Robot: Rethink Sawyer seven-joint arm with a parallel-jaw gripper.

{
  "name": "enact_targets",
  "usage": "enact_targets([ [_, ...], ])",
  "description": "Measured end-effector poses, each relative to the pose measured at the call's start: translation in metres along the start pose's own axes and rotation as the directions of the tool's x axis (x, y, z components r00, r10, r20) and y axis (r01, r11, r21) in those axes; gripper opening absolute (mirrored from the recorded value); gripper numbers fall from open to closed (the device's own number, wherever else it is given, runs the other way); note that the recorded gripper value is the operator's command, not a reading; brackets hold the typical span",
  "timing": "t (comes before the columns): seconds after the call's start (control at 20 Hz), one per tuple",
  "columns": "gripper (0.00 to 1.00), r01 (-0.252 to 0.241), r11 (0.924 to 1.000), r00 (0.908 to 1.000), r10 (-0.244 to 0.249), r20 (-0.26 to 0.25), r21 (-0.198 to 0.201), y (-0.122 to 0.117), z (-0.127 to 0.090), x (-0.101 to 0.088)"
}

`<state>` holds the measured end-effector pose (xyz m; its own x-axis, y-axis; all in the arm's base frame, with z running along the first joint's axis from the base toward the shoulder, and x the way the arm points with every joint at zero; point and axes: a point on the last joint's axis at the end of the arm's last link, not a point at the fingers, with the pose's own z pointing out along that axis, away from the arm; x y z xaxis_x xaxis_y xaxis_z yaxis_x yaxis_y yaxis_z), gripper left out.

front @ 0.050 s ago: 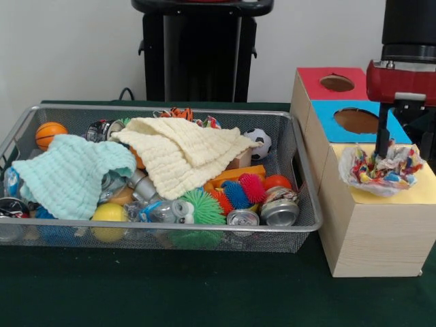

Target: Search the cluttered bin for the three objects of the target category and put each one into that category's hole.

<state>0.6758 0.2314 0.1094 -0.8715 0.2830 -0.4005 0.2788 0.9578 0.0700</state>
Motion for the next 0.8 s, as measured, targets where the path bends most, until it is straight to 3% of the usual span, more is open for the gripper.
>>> enact_targets([
  [0.45,1.00,0.052,0.9986,0.9987,-0.051,0.006,-0.015,0.026,0.009,0.029],
  [0.8,1.00,0.069,0.9974,0.9971,-0.068,0.034,-0.022,0.032,0.015,0.037],
])
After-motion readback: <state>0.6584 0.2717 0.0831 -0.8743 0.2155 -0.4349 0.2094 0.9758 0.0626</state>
